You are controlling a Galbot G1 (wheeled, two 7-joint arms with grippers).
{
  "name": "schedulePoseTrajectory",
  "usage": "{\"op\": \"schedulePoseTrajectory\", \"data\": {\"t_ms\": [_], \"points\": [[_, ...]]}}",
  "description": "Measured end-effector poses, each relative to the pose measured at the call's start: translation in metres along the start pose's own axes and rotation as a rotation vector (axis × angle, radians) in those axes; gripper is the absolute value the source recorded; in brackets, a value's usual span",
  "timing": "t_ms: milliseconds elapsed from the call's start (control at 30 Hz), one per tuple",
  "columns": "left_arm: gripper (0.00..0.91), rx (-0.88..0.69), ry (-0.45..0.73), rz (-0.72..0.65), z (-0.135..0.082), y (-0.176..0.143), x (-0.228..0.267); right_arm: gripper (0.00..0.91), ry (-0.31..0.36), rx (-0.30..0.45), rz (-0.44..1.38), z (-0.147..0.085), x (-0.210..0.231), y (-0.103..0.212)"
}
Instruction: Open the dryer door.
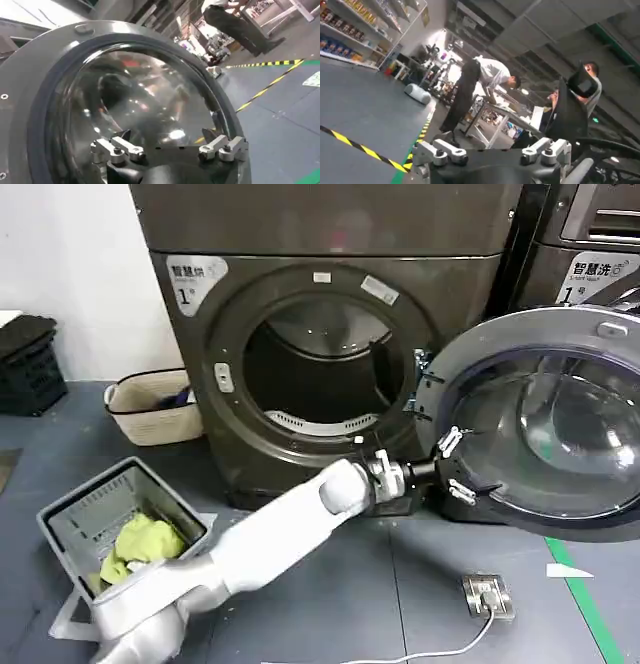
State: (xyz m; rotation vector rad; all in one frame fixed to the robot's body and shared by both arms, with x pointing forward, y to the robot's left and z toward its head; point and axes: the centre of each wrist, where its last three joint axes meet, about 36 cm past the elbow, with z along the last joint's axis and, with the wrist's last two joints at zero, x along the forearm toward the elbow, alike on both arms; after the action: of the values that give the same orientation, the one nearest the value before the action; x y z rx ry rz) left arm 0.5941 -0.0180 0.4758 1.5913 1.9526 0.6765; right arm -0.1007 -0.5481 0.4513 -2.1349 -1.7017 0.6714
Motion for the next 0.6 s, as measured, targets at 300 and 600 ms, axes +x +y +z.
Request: {"op": "schedulePoseTrajectory", "data": {"t_ms": [300,600], "points": [[0.907,0.023,0.012,-0.037,-0.018,0.003,0.04,0.907,0.023,-0.018,-0.027,-0.004,0.002,0.005],[0.907,0.033,0.115,-0.096,-0.043,0.004,0.106,0.907,0.015,-0.037,-0.052,-0.013,-0.003,0.017]]}}
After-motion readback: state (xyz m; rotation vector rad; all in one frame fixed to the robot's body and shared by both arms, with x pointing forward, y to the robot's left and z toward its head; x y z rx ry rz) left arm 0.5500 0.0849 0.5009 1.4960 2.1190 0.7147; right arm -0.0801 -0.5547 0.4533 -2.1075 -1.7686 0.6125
